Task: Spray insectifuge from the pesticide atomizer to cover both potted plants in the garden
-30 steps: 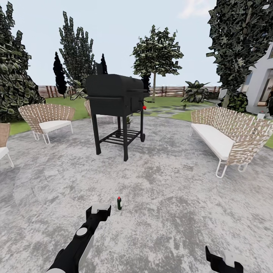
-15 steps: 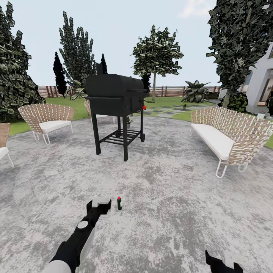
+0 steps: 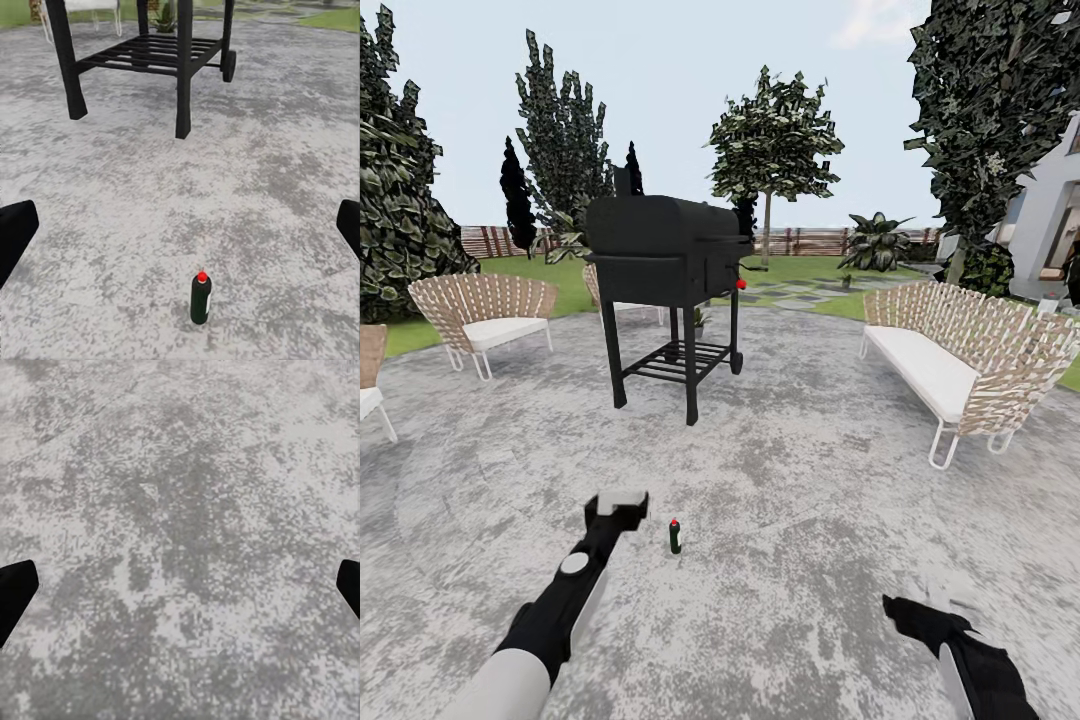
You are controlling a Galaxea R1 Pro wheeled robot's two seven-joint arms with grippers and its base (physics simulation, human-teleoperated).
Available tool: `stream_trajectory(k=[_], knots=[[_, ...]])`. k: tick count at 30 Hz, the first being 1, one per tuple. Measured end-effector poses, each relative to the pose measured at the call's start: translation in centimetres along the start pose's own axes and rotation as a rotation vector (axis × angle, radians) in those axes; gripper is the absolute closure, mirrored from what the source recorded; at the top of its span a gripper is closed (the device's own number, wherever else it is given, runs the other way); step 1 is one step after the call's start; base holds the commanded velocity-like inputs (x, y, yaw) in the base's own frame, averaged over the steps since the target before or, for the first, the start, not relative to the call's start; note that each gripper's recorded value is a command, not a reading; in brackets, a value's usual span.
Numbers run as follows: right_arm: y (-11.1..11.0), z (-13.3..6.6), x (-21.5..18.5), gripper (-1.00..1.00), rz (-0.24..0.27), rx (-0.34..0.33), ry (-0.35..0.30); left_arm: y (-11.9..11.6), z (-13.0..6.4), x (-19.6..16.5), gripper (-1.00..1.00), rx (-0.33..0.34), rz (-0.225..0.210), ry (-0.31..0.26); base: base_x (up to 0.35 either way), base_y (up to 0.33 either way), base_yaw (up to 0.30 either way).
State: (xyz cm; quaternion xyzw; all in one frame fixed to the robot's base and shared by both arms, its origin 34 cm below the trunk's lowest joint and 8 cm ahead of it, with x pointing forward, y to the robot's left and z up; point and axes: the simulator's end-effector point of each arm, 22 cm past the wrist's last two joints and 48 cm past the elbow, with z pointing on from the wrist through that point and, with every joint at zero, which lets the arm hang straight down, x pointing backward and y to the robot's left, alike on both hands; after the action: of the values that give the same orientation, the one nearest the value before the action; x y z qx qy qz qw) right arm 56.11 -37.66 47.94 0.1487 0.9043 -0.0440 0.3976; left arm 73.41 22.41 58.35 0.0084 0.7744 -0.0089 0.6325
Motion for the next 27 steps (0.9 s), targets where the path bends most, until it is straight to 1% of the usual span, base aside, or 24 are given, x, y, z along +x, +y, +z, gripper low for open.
stream_trajectory(k=[1, 5, 8, 14, 24, 27], knots=[[0.3, 0.0, -0.1, -1.0, -0.006, -0.004, -0.003, 0.1, 0.0, -0.2, -1.0, -0.001, 0.002, -0.011, 0.0, 0.0, 0.0], [3.6, -0.9, -2.3, -1.0, -0.074, -0.057, -0.055, 0.2, 0.0, -0.5, -1.0, -0.001, 0.007, -0.026, 0.0, 0.0, 0.0], [4.5, -1.2, -2.8, -1.0, -0.091, -0.071, -0.068, 0.2, 0.0, -0.5, -1.0, -0.001, 0.008, -0.027, 0.0, 0.0, 0.0], [4.8, -1.0, -2.4, -1.0, -0.097, -0.077, -0.073, 0.3, 0.0, 0.2, -1.0, -0.002, 0.008, -0.027, 0.0, 0.0, 0.0], [4.3, 0.5, 0.1, -1.0, -0.093, -0.074, -0.061, 0.2, 0.0, 3.4, -1.0, -0.001, 0.005, -0.013, 0.0, 0.0, 0.0], [4.2, 1.0, 0.9, -1.0, -0.093, -0.074, -0.056, -0.4, 0.0, 4.3, -1.0, 0.006, 0.001, -0.008, 0.0, 0.0, 0.0]])
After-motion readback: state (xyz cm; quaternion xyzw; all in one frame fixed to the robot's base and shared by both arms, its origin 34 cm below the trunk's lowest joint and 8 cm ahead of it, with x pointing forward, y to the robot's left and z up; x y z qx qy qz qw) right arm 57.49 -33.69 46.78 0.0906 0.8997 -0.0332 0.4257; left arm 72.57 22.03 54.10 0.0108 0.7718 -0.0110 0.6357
